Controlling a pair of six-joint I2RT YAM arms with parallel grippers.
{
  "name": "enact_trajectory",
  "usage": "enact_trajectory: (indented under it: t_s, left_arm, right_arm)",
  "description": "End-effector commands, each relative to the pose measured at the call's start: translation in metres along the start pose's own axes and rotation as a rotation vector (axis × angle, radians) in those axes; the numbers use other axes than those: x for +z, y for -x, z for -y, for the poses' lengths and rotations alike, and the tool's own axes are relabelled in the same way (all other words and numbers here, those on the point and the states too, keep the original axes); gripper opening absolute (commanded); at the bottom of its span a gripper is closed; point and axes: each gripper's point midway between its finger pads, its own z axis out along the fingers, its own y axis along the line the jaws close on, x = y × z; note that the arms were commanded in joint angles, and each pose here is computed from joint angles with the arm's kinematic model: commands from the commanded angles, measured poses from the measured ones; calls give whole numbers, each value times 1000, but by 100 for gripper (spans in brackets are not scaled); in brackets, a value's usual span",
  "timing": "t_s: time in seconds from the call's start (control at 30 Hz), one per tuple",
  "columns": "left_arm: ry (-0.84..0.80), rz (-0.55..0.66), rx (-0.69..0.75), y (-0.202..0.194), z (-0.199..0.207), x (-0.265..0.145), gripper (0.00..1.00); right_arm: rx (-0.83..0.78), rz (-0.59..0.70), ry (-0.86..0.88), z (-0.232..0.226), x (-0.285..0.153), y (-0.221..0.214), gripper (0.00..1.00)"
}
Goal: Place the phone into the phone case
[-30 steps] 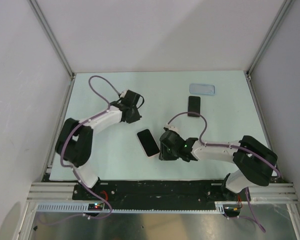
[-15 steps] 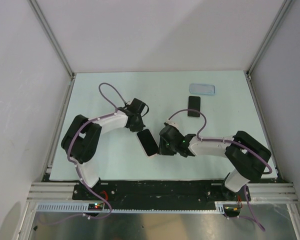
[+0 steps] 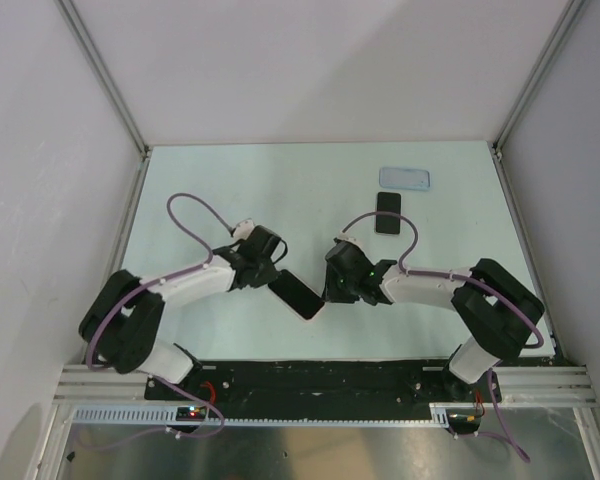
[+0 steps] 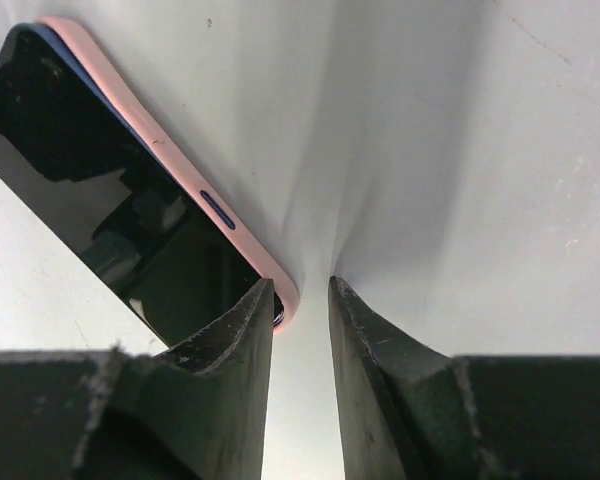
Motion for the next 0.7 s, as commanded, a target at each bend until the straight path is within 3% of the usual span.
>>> enact_trajectory:
  t_s: [0.0,0.13,0.3,0.67]
  left_arm:
    - [-30,-76,-17,-34,-7,-19,12]
    - [-56,-32,-12,-22,-13,-30,15]
    - [-77,19,-39,-2,-23,-42,22]
    - [-95,61,-165,41,-54,-53,34]
  right_arm:
    - [-62,67,-106,21,-5,16,33]
    - [-148,125,-82,14,-26,29,34]
    - [-326,191,62,-32,-49,43,42]
    - [-612,141,81,-113,-13,36,43]
